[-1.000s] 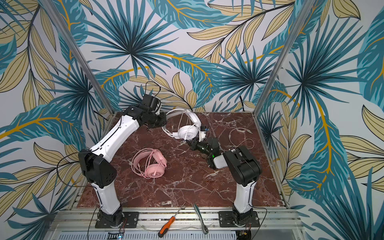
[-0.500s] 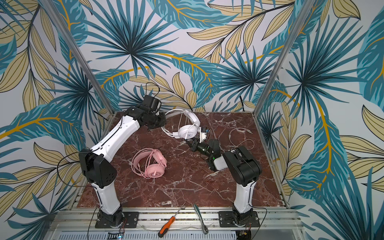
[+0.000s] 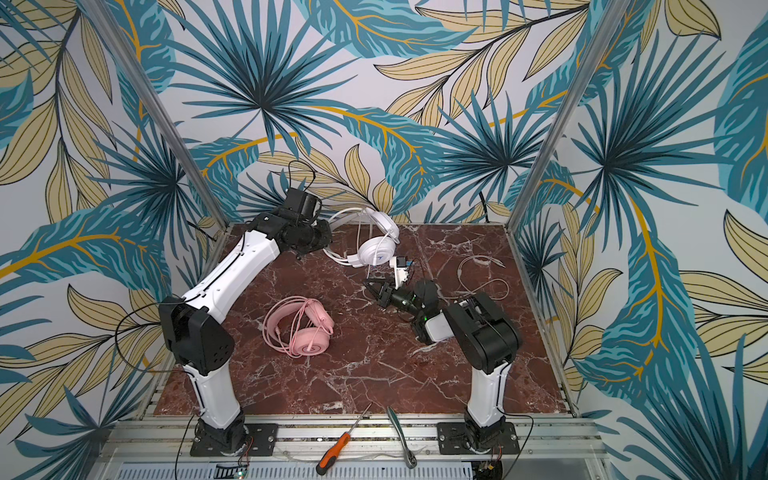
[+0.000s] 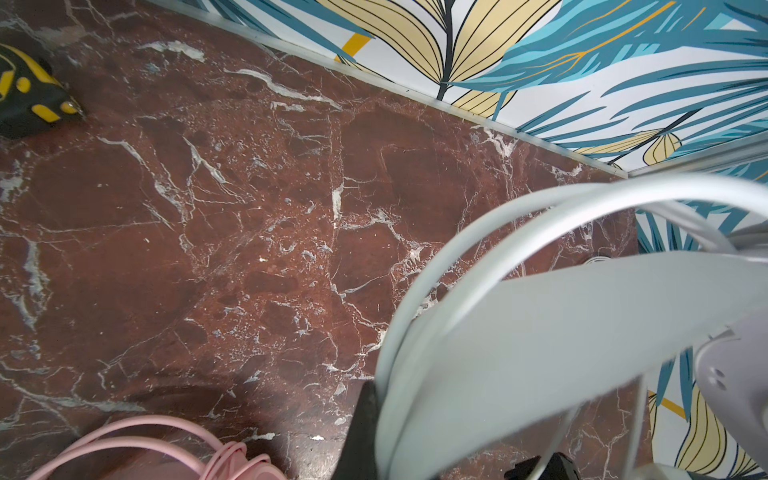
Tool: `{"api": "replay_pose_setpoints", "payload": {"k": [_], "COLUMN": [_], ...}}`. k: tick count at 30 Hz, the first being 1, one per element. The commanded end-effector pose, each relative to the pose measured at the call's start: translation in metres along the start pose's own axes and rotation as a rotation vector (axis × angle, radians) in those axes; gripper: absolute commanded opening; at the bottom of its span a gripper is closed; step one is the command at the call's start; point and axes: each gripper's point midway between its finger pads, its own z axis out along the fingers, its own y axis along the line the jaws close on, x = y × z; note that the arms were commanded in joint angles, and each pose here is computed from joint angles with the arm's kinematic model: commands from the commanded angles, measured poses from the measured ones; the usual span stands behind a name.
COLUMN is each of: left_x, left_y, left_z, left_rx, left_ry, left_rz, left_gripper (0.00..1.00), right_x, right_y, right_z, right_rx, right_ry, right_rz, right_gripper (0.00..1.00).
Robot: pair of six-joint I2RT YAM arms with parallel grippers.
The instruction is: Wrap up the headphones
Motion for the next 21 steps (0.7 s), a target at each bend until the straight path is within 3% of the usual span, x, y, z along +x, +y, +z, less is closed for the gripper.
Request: {"api": "replay_pose_setpoints", "payload": {"k": [1, 13, 21], "left_x": [-0.027, -0.026, -0.027], "left_y": [-0.019, -0.022, -0.001], "left_z": [-0.009, 0.005, 0.009], "left_rx": [0.070, 0.043, -0.084], "left_ry": [-0.093, -0.099, -0.158], "left_rz": [-0.034, -0.024, -0.008], "left_gripper": [0.00, 0.00, 0.00], "right_x": [0.011, 0.018, 0.021], "right_y": [0.008, 0.020, 0.029], "right_z": [0.004, 0.007, -0.003], "right_rx": [-0.050, -0.107, -0.082], "right_ry": [0.044, 0.076, 0.115], "right_rz": [-0.013, -0.015, -0.025], "right_gripper": [0.10, 0.00, 0.00]}}
